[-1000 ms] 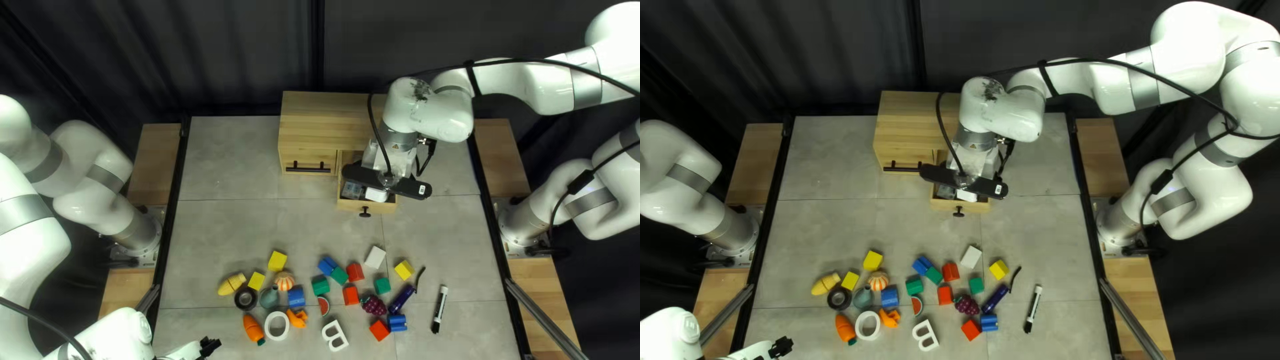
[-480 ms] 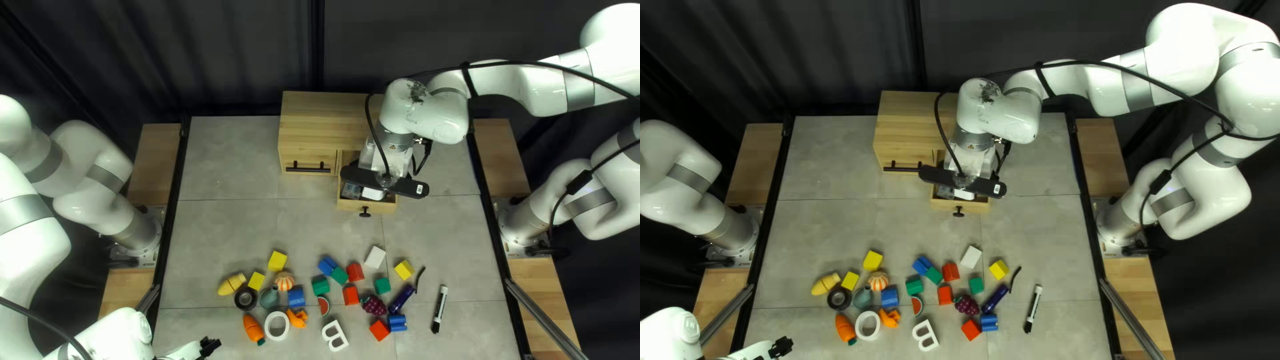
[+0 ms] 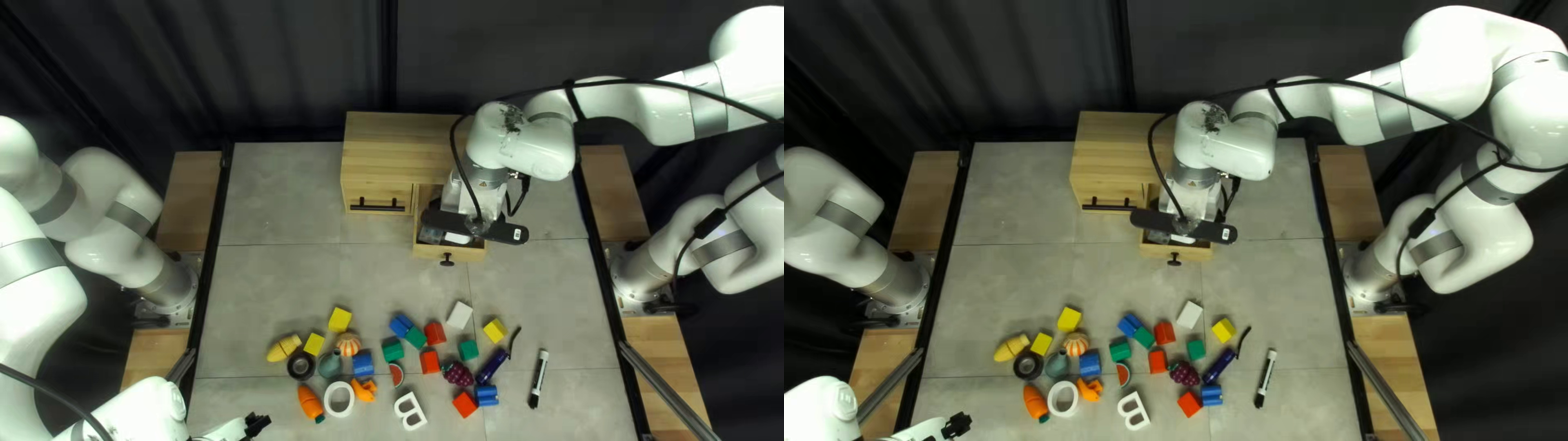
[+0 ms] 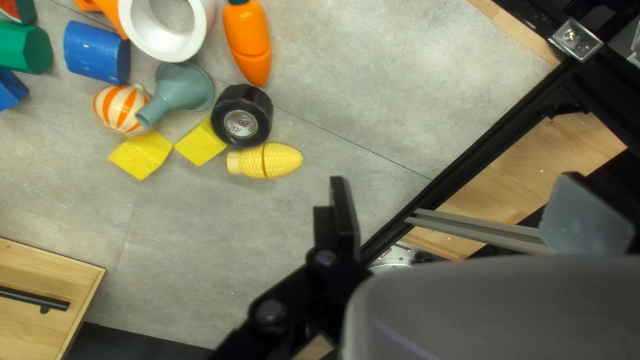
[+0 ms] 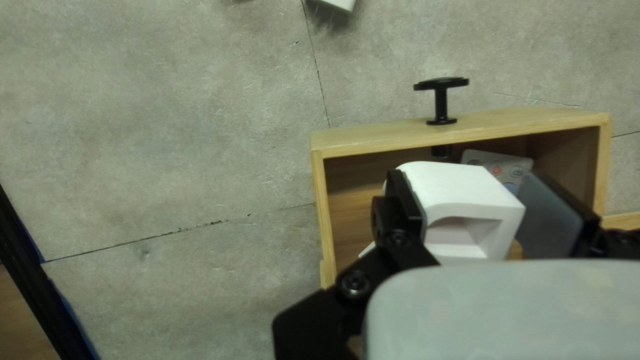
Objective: Open drawers and place objects into drawer and close
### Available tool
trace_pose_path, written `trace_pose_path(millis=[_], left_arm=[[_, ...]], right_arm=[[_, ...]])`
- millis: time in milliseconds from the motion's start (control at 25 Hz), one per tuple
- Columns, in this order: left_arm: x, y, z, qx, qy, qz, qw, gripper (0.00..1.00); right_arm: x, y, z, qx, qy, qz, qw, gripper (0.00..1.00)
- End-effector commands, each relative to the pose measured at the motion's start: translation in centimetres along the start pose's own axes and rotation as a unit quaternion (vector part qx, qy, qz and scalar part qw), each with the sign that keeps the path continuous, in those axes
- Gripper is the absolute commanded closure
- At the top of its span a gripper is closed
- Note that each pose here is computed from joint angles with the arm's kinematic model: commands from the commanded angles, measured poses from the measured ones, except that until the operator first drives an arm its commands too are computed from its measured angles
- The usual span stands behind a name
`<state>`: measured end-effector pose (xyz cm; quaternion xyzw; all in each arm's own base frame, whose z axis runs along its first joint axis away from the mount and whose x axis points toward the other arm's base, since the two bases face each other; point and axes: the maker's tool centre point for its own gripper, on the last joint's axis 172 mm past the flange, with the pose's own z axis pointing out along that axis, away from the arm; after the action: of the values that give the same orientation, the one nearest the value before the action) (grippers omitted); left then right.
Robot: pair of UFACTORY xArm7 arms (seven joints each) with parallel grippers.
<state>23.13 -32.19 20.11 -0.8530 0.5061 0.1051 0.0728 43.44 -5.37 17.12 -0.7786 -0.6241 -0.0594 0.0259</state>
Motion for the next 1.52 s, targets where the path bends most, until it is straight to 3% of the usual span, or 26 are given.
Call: trace_pose_path(millis=[40, 1520], left_arm=[[0.0, 0.0, 0.0, 0.0, 0.0, 0.0, 1.0, 0.0], [0.0, 0.0, 0.0, 0.0, 0.0, 0.0, 1.0, 0.0]], right_arm=[[-0.2, -0.1, 0.1, 0.005, -0.008, 0.005, 0.9999, 1.0], [-1.3, -0.2, 1.6, 0.011, -0.032, -0.004, 0.9994, 1.0]])
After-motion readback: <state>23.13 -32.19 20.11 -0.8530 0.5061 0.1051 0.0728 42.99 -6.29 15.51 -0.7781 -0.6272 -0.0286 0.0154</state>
